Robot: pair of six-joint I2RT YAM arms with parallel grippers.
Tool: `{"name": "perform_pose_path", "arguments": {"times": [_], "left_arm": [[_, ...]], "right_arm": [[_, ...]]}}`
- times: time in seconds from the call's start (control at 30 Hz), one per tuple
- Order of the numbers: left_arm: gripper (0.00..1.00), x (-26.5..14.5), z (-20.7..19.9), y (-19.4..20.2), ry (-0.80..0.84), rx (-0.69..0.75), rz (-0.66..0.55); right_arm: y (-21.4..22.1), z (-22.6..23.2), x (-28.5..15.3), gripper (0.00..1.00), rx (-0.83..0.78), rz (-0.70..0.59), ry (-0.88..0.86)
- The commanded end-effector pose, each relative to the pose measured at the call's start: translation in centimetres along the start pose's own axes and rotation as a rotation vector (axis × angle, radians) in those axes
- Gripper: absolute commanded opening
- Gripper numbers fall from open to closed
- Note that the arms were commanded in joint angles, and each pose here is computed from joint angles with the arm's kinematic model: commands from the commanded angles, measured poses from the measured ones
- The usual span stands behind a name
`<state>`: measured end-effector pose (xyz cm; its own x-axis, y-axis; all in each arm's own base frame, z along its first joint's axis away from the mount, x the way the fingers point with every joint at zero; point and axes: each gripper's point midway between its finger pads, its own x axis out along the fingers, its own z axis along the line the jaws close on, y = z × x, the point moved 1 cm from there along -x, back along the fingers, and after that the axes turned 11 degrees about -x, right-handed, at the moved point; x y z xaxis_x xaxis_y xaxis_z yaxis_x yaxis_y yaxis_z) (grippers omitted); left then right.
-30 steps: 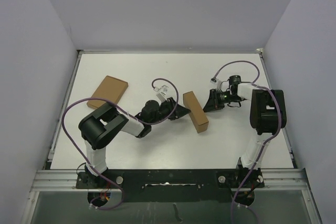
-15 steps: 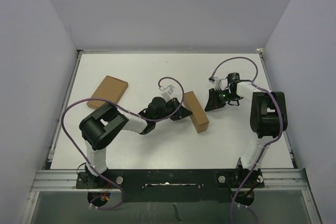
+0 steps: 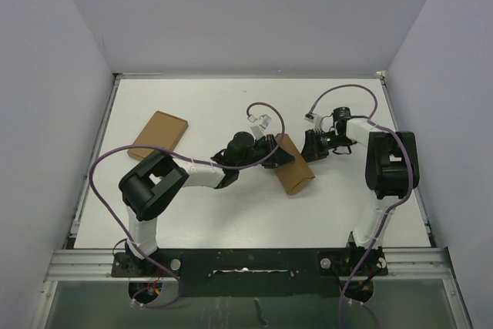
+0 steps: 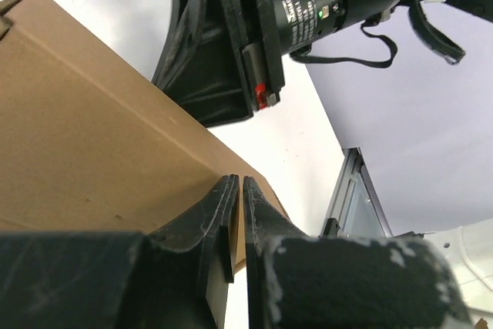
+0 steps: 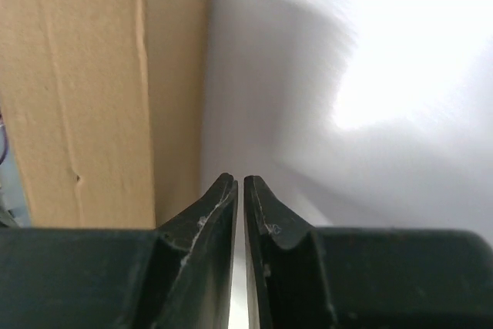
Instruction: Fold the paper box
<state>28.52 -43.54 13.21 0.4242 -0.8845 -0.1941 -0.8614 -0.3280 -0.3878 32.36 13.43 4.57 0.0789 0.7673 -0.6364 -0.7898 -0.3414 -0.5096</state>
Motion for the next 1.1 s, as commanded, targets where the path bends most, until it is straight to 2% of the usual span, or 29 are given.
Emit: {"name": "perform_pose_path", "arguments": {"times": [0.0, 0.23, 0.33, 0.4, 0.5, 0.6, 0.63, 0.7, 0.73, 0.8, 0.83, 0.9, 1.07], "left_arm": [[0.07, 1.5, -0.4, 0.0, 0.031, 0.033, 0.022], [0.08, 3.2, -1.1, -1.0, 0.067, 0.045, 0.046], [0.1, 2.8, -2.8, -2.3, 0.071, 0.123, 0.023], [0.16, 2.0, -3.2, -3.0, 0.033, 0.203, 0.013], [0.3, -0.1, -2.4, -4.6, -0.06, 0.326, -0.024], [0.5, -3.5, -1.5, -7.5, -0.128, 0.399, -0.077], [0.56, -5.0, -1.6, -8.7, -0.135, 0.41, -0.103], [0.66, -8.0, -1.9, -11.2, -0.147, 0.415, -0.154], [0.74, -10.7, -2.6, -13.5, -0.16, 0.416, -0.193], [0.92, -13.9, -3.5, -16.1, -0.203, 0.444, -0.245], [0.97, -15.6, -4.1, -17.4, -0.23, 0.46, -0.285], [0.98, -18.9, -5.7, -19.4, -0.269, 0.489, -0.356], [0.98, -26.8, -10.1, -23.1, -0.349, 0.495, -0.519]], "right_arm": [[-1.8, -3.0, -5.2, 0.13, -0.059, -0.058, 0.214], [-2.8, -4.1, -10.1, 0.16, -0.172, -0.111, 0.37], [-3.6, -2.9, -11.6, 0.17, -0.275, -0.147, 0.396], [-4.3, -1.9, -12.7, 0.19, -0.35, -0.175, 0.415], [-5.3, -0.5, -14.6, 0.26, -0.464, -0.221, 0.465], [-6.3, 1.1, -16.8, 0.42, -0.621, -0.275, 0.535], [-6.8, 2.1, -17.9, 0.51, -0.689, -0.304, 0.571], [-7.6, 3.2, -19.6, 0.77, -0.78, -0.354, 0.643], [-8.2, 4.0, -21.1, 0.99, -0.812, -0.4, 0.696], [-9.0, 4.9, -22.4, 0.98, -0.767, -0.421, 0.707], [-9.4, 5.2, -23.3, 0.98, -0.708, -0.424, 0.708], [-10.5, 6.3, -25.0, 0.98, -0.627, -0.436, 0.702], [-13.5, 10.5, -30.0, 0.98, -0.57, -0.566, 0.708]]}}
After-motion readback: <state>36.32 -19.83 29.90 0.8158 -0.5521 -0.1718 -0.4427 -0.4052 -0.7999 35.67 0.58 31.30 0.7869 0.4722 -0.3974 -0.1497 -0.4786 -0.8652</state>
